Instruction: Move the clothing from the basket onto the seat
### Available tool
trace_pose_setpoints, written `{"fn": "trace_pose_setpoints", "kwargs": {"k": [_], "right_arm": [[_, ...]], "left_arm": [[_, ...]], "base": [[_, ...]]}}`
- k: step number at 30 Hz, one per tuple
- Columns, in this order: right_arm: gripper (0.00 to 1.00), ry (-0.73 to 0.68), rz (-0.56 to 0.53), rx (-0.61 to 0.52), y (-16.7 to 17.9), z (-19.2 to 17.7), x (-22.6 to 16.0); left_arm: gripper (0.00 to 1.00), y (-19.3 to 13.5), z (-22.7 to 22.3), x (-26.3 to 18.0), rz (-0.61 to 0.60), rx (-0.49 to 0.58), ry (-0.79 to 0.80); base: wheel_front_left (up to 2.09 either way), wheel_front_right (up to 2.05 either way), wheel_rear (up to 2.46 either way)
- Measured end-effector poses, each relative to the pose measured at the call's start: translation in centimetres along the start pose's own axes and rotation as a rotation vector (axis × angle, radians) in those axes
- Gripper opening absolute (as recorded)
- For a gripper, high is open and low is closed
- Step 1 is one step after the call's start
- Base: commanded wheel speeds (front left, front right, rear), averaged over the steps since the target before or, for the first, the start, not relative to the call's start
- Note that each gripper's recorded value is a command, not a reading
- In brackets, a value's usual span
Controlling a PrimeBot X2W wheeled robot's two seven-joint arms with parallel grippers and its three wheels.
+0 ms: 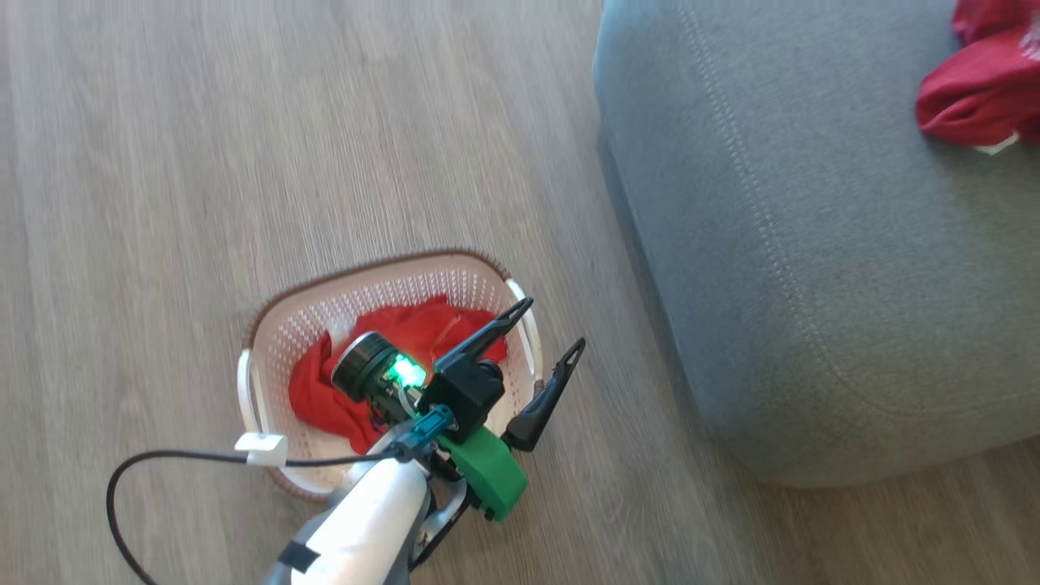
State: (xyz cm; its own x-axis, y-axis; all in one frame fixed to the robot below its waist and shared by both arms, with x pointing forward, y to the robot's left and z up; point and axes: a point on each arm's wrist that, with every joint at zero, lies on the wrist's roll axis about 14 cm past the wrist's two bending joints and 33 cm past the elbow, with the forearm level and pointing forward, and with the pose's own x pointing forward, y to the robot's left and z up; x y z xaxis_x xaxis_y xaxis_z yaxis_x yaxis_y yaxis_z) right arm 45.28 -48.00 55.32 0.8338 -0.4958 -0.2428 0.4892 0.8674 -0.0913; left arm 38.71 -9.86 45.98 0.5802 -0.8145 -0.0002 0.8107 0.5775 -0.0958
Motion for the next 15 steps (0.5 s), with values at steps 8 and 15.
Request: {"fn": "trace_pose_setpoints", "kwargs": {"k": [8, 15], "right_arm": [[1.0, -0.205, 0.056, 0.037, 0.3, 4.2, -2.6], [1.0, -0.341, 0.122, 0.104, 1.4, 7.0, -4.7]], "left_arm": [[1.0, -0.7, 2.6, -0.9, 0.02, 0.023, -0.048], [1.0, -0.9, 4.0, -2.1, 0.054, 0.02, -0.078]], "base": [[0.0, 0.0, 0.0], [0.0, 0.0, 0.0]]}}
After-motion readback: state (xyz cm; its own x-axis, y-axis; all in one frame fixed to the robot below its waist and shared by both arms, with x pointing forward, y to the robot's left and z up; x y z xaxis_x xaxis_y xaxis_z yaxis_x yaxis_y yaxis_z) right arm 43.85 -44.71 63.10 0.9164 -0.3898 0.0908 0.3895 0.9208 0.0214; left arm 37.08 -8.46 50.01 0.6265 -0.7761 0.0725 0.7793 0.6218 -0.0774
